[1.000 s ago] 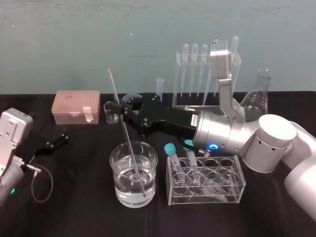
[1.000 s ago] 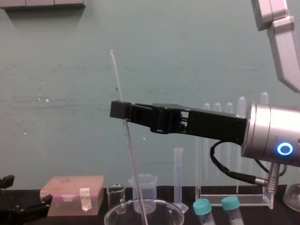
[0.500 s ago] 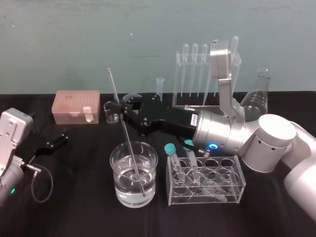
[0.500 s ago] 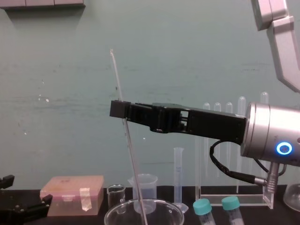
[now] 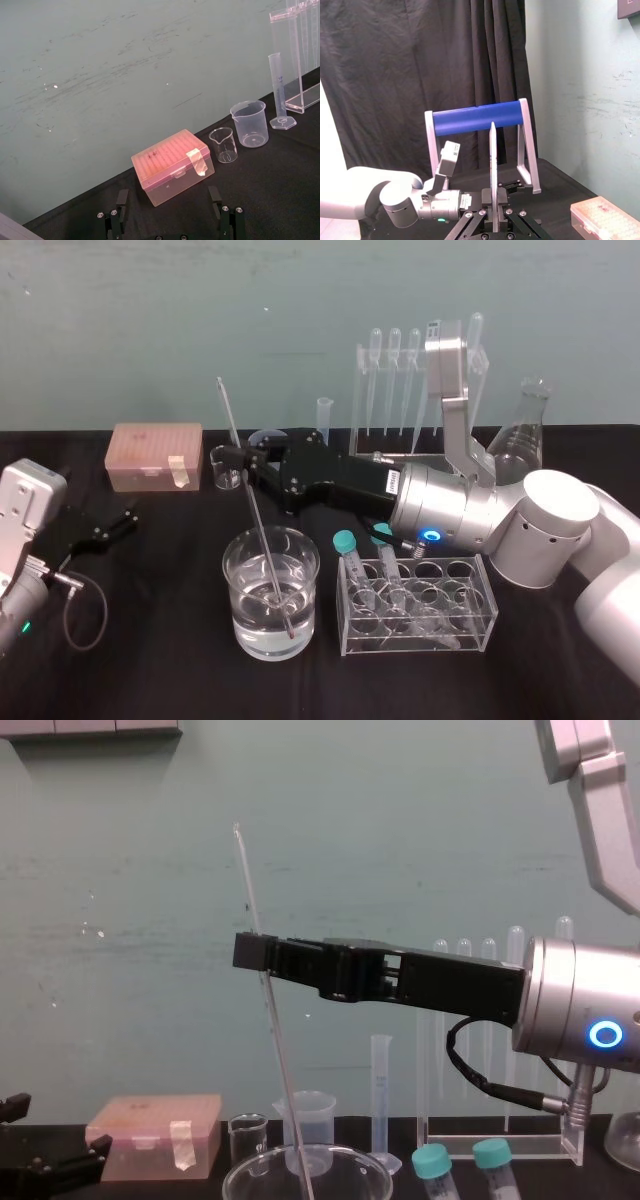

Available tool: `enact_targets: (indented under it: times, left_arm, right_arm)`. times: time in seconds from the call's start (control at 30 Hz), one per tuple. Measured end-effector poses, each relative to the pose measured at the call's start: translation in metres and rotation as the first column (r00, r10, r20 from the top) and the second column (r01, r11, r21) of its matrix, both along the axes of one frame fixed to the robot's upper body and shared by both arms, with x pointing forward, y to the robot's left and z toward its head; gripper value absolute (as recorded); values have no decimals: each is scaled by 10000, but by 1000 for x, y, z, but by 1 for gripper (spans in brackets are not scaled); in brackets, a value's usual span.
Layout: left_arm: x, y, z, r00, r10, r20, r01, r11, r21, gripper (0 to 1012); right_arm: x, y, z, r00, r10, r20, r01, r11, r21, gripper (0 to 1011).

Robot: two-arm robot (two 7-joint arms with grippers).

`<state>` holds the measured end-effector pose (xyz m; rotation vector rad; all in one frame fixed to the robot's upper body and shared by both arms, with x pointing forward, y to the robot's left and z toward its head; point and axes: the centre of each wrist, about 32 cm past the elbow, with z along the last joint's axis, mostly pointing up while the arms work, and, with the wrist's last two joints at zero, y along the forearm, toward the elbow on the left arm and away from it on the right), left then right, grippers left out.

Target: Hold the thermometer with one hand and immerse one end into the beaker, then reinsert it into the test tube rack.

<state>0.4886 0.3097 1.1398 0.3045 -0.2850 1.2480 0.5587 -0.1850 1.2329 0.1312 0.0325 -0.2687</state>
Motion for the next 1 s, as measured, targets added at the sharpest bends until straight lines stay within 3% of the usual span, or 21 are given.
enact_targets:
  times: [1.0]
  left_arm:
    - [0,0,0,10000,0,0,0,10000,1,1008]
  right_arm:
    - [4,0,-1,10000,19,-59,-19,10000,-44,56]
